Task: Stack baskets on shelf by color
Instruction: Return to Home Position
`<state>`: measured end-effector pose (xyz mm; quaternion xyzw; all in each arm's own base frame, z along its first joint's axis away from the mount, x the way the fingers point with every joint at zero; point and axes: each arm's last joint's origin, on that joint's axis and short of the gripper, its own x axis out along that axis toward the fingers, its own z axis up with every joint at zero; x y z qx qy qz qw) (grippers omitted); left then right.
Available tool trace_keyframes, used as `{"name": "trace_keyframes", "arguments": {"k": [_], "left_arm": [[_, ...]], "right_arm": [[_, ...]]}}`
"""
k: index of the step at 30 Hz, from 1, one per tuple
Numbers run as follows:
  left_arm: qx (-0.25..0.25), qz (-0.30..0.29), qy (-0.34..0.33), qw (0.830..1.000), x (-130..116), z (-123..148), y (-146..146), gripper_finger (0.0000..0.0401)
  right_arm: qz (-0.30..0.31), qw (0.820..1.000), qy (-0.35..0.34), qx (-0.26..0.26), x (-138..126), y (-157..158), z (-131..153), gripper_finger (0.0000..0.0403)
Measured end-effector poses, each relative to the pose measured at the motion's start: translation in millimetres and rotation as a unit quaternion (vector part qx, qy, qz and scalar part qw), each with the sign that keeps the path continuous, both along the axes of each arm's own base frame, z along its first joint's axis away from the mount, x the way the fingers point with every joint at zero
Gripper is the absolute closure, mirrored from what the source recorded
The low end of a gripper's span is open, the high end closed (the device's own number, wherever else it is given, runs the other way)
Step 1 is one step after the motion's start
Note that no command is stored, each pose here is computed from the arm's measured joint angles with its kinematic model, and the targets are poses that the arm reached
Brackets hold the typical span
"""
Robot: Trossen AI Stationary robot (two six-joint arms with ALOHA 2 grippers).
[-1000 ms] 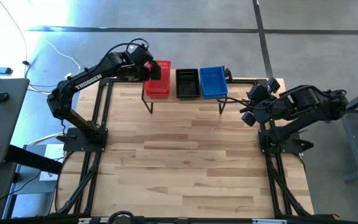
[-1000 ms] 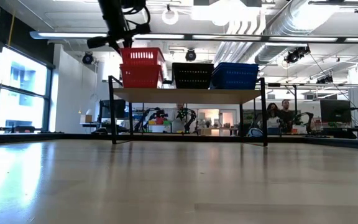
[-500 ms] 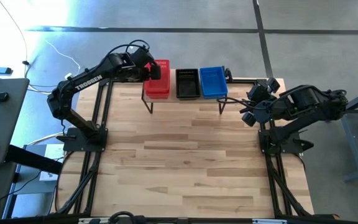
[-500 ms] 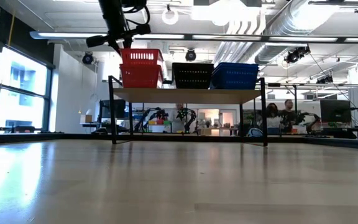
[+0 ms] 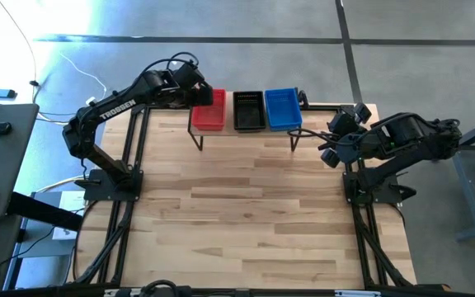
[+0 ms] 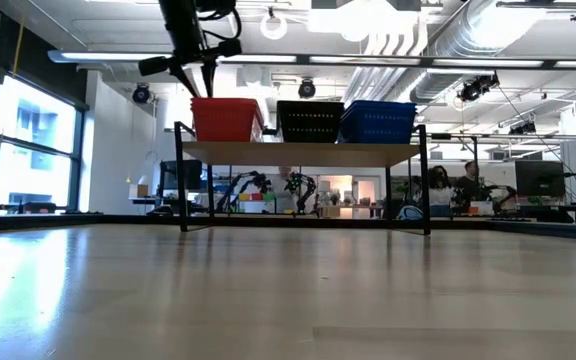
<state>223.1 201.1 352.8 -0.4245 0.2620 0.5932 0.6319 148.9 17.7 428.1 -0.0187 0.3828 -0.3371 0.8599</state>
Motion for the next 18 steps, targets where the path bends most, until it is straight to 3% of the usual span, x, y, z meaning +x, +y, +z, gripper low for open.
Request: {"name": "trace_keyframes", "arguments": {"k": [11,18], "left_arm": [[0.009,-0.105,0.006,0.994,-10,13,-6,0.0293],[0.037,-0.228,-0.003,0.973,-17,33,-31,0.0293]], "right_arm": [[-0.014,1.000,-0.013,0.011,0,0,0,0.0289],[-0.038,0.998,-0.039,0.031,1,0,0,0.0289]]}}
